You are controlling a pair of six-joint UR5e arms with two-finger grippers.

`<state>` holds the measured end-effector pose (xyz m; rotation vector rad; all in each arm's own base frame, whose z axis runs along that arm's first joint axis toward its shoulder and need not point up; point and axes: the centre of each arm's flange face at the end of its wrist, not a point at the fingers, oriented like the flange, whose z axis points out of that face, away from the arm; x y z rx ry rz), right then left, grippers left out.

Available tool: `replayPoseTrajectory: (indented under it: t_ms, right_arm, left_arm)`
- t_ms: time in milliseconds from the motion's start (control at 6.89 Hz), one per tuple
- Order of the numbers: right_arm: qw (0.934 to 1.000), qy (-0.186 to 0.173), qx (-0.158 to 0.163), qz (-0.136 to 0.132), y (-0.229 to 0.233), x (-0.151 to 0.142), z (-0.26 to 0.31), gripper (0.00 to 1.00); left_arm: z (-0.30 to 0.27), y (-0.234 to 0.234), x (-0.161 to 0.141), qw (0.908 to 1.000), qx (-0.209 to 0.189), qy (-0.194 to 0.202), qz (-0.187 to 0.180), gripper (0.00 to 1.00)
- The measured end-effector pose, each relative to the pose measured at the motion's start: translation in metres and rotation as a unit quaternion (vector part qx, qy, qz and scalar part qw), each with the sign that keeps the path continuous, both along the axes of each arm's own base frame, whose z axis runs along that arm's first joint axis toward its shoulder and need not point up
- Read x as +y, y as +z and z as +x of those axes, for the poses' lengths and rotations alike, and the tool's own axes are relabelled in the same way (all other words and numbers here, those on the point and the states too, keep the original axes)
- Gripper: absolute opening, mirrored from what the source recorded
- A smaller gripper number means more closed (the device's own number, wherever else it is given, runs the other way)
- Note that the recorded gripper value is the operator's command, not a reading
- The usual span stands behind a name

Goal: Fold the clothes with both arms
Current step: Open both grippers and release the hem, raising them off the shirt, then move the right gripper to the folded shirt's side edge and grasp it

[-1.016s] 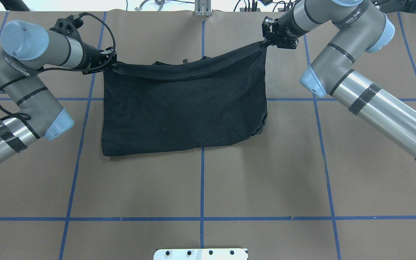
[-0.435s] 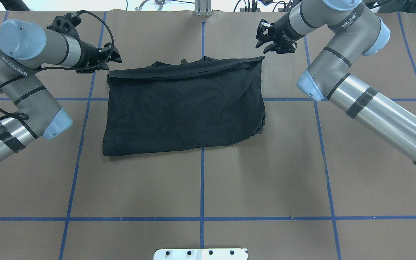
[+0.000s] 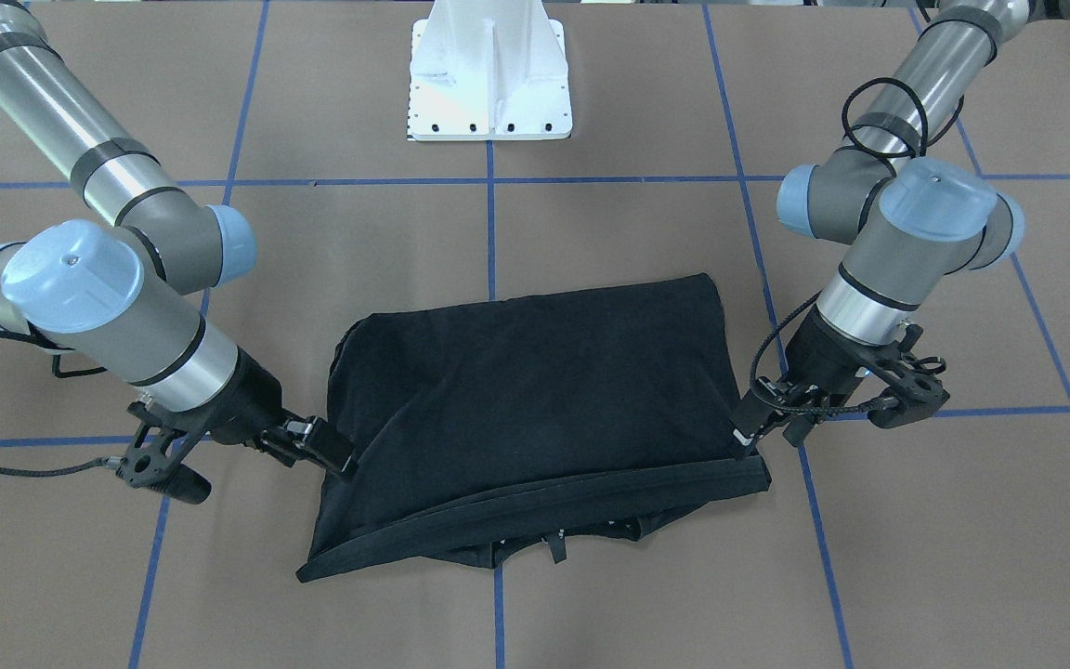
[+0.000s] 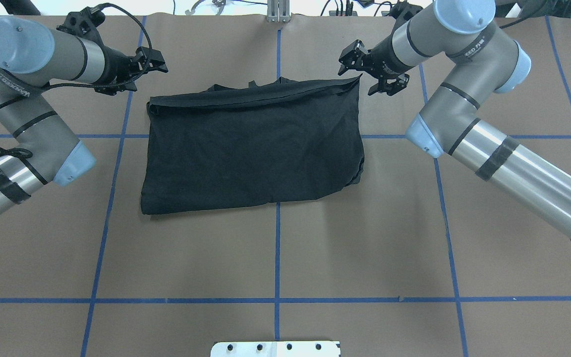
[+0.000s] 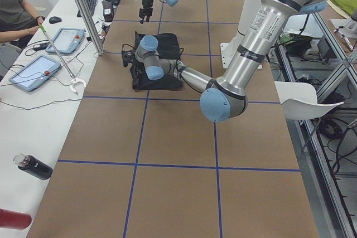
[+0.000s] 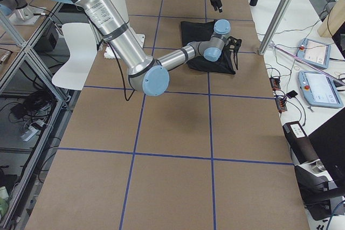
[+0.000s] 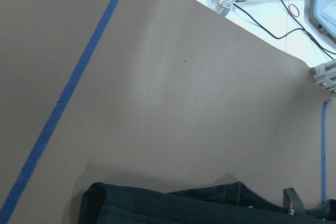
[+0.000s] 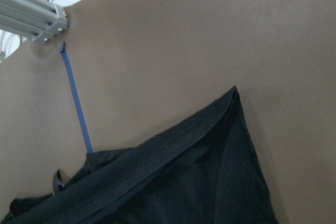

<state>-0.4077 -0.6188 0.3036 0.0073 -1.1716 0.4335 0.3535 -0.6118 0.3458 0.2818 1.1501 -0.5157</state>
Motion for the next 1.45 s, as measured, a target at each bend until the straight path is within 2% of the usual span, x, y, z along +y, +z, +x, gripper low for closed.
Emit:
replayPoseTrajectory:
  t_ms: [435,726,1016,1452]
  right_arm:
    - [0.9988,-0.042,0.019,-0.018,0.028,0.098,-0.009,1.00]
    - [0.9966,-0.062,0.048,-0.026,0.050,0.138,-0.040,1.00]
    - [0.9945,-0.073,0.066,-0.036,0.053,0.150,-0.058,0.98]
    - [0.9941,-0.078,0.067,-0.035,0.046,0.151,-0.068,0.97]
  left_arm:
    - [-0.011,-0.022,0.009,1.0000,0.003,-0.003,0.005,1.00]
    - [-0.011,-0.028,0.011,0.9999,0.005,-0.007,0.010,1.00]
    - [-0.009,-0.032,0.010,0.9998,0.005,-0.011,0.014,1.00]
    - [-0.008,-0.028,0.008,0.9997,-0.003,-0.017,0.015,1.00]
